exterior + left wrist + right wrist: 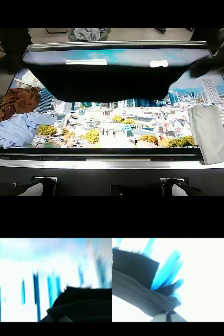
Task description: Fold the shirts.
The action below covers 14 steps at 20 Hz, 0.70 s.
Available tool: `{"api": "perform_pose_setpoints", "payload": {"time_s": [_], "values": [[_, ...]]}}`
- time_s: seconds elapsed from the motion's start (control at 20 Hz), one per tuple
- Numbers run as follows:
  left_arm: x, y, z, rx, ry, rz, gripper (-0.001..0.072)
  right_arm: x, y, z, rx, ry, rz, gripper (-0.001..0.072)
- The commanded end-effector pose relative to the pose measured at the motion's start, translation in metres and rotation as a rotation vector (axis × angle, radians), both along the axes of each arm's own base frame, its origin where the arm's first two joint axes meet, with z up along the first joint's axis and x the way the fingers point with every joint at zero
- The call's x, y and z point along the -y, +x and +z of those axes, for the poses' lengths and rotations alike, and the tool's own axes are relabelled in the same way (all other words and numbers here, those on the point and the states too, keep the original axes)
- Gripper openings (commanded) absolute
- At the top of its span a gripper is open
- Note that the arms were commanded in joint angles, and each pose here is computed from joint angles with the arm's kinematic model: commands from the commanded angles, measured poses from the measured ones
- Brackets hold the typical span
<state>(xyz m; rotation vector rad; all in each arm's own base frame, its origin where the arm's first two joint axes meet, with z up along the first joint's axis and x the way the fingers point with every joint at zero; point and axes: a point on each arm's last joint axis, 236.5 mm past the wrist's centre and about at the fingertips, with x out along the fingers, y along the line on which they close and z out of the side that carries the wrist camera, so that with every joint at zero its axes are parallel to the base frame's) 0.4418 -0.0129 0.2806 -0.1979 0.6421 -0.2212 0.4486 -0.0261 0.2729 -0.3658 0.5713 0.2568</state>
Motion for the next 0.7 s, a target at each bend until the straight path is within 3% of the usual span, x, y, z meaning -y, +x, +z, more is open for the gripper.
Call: {"api": "perform_pose_setpoints", "payload": {"time_s": [0.0, 0.15, 0.3, 0.65], "values": [[0.012, -0.105, 0.201, 0.547, 0.017, 0.072, 0.0030, 0.028, -0.134, 0.234, 0.606, -0.330, -0.202, 0.0033], [0.027, -0.184, 0.248, 0.701, 0.000, 0.079, 0.0030, 0.010, -0.223, 0.286, 0.795, -0.351, -0.232, 0.0033], [0.033, -0.221, 0.264, 0.771, 0.013, 0.080, 0.0030, 0.008, -0.253, 0.294, 0.828, -0.374, -0.251, 0.0033], [0.015, -0.199, 0.232, 0.647, 0.105, 0.118, 0.0031, 0.015, -0.239, 0.258, 0.666, -0.358, -0.250, 0.0033]]}}
